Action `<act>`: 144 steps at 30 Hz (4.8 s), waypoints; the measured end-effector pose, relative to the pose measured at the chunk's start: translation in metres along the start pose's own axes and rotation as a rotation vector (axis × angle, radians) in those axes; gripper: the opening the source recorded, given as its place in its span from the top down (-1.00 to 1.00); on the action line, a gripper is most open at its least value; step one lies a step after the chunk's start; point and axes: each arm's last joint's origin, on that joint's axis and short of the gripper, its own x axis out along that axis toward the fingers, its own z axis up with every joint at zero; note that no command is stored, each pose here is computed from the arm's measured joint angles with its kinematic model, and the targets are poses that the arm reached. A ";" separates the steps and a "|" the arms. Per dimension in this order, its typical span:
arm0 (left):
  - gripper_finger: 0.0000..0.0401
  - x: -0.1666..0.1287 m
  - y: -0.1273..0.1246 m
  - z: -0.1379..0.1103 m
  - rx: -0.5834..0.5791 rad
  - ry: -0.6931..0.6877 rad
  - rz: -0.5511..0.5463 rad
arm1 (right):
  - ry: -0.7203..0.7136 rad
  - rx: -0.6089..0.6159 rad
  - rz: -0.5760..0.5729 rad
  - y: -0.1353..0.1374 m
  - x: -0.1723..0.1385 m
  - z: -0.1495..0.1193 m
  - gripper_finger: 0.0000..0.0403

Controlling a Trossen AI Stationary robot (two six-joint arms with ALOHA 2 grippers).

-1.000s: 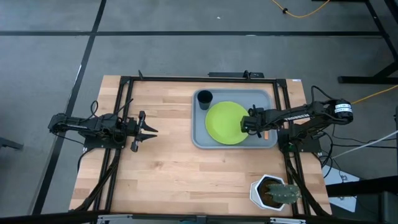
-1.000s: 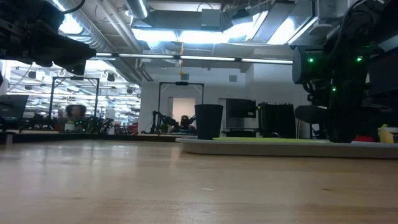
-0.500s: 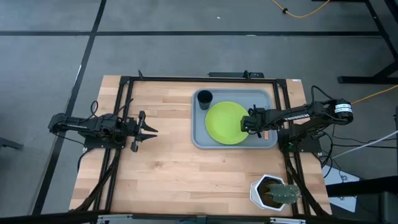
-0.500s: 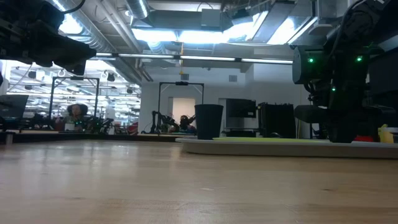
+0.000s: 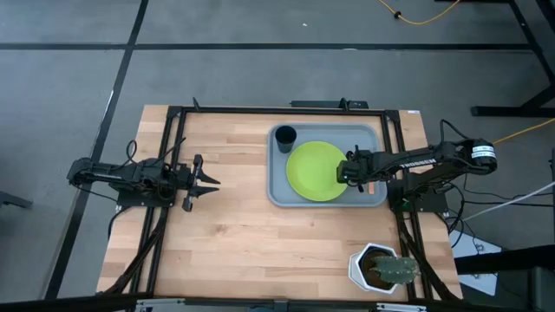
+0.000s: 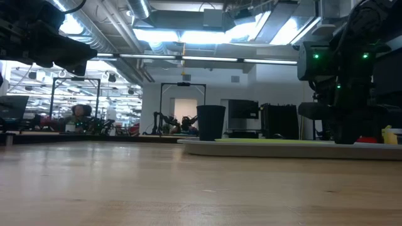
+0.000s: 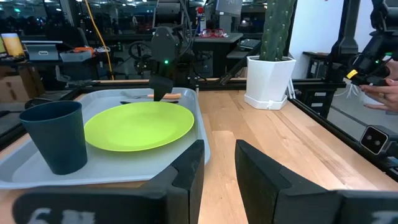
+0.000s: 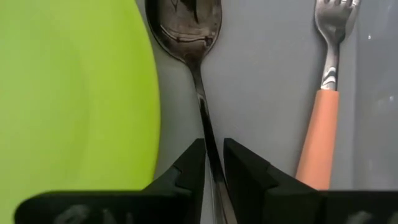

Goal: Pick and place plate/cup/fork/spoon on tray
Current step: Put the black spoon on the gray serving tray to the right of the light green plate

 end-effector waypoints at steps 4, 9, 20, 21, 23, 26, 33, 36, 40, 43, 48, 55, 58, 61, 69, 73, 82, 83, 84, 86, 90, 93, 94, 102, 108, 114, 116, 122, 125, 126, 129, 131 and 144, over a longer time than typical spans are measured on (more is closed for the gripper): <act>0.59 0.000 0.000 0.000 0.000 0.000 0.001 | -0.005 -0.003 0.000 0.000 0.000 0.000 0.68; 0.59 0.000 0.000 0.000 0.000 0.000 0.001 | 0.008 -0.081 0.005 0.000 0.000 0.000 0.68; 0.59 0.000 0.000 0.000 0.000 0.000 0.000 | 0.007 -0.134 0.003 0.000 0.000 0.000 0.68; 0.59 0.000 0.000 0.000 0.000 0.000 0.000 | 0.009 -0.138 -0.001 -0.001 0.001 -0.001 0.68; 0.59 0.000 0.000 0.000 0.000 0.000 0.000 | 0.010 -0.141 -0.007 -0.002 0.002 -0.001 0.68; 0.59 0.000 0.000 0.000 0.000 0.000 0.000 | 0.009 -0.141 -0.005 -0.002 0.002 -0.001 0.68; 0.59 0.000 0.000 0.000 0.000 0.000 0.000 | 0.009 -0.137 -0.004 -0.002 0.002 -0.001 0.68; 0.59 0.000 0.000 0.000 0.000 0.000 0.000 | 0.009 -0.118 -0.004 -0.002 0.002 -0.001 0.68; 0.59 0.000 0.000 0.000 0.000 0.000 0.000 | 0.009 -0.110 -0.004 -0.002 0.002 -0.001 0.68; 0.59 0.000 0.000 0.000 0.000 0.000 0.000 | 0.009 -0.110 -0.003 -0.002 0.002 -0.001 0.68; 0.59 0.000 0.000 0.000 0.000 0.000 0.000 | 0.010 -0.136 -0.005 -0.002 0.002 -0.001 0.68; 0.59 0.000 0.000 0.000 0.000 0.000 0.001 | 0.011 -0.187 -0.008 -0.003 0.002 -0.001 0.79; 0.59 0.000 0.000 0.000 0.000 0.000 0.001 | 0.002 -0.188 -0.011 -0.003 0.002 -0.001 0.95; 0.59 0.000 0.000 0.000 0.000 0.000 0.000 | -0.001 -0.157 -0.013 -0.003 0.002 -0.001 0.97; 0.59 0.000 0.000 0.000 0.000 0.000 0.000 | -0.002 -0.031 -0.015 -0.003 0.002 -0.001 0.99; 0.59 0.000 0.000 0.000 0.000 0.000 0.001 | -0.012 0.015 -0.016 -0.003 0.002 -0.001 0.99; 0.59 0.000 0.000 0.000 0.000 0.000 0.000 | -0.022 0.048 -0.018 -0.003 0.002 0.000 0.99; 0.59 0.000 0.000 0.000 0.000 0.000 0.000 | -0.024 0.050 -0.019 -0.003 0.002 0.000 0.99; 0.59 0.000 0.000 0.000 0.000 0.000 0.000 | -0.030 0.051 -0.020 -0.003 0.002 0.000 0.99; 0.59 0.000 0.000 0.000 0.000 0.000 0.000 | -0.045 0.052 -0.022 -0.003 0.002 0.000 0.98; 0.59 0.000 0.000 0.000 0.000 0.000 0.001 | -0.049 0.052 -0.018 -0.004 0.002 0.000 0.96; 0.59 0.000 0.000 0.000 0.000 0.000 0.000 | -0.051 0.051 -0.015 -0.004 0.001 0.001 0.97; 0.59 0.000 0.000 0.000 0.000 0.000 0.000 | -0.051 0.050 -0.015 -0.004 0.001 0.001 0.98; 0.59 0.000 0.000 0.000 0.000 0.000 0.000 | -0.050 0.047 -0.023 -0.004 0.001 0.001 0.97; 0.59 0.000 0.000 0.000 0.000 0.000 0.001 | -0.050 0.044 -0.026 -0.005 0.001 0.001 0.97; 0.59 0.000 0.000 0.000 0.000 0.000 0.000 | -0.050 0.042 -0.026 -0.005 0.001 0.001 0.99; 0.59 0.000 0.000 0.000 0.000 0.000 0.001 | -0.051 0.041 -0.027 -0.005 0.001 0.001 0.98; 0.59 0.000 0.000 0.000 0.000 0.000 0.001 | -0.049 0.036 -0.042 -0.006 0.001 0.000 0.98; 0.59 0.000 0.000 0.000 0.000 0.000 0.001 | -0.049 0.035 -0.043 -0.007 0.001 0.000 0.98; 0.59 0.000 0.000 0.000 0.000 0.000 0.000 | -0.049 0.035 -0.043 -0.007 0.001 0.000 0.98; 0.59 0.000 0.000 0.000 0.000 0.000 0.000 | -0.049 0.035 -0.043 -0.007 0.001 0.000 0.98; 0.59 0.000 0.000 0.000 0.000 0.000 0.000 | -0.049 0.034 -0.044 -0.007 0.001 0.000 0.98; 0.59 0.000 0.000 0.000 0.000 0.000 0.001 | -0.047 0.030 -0.051 -0.007 0.001 0.000 0.98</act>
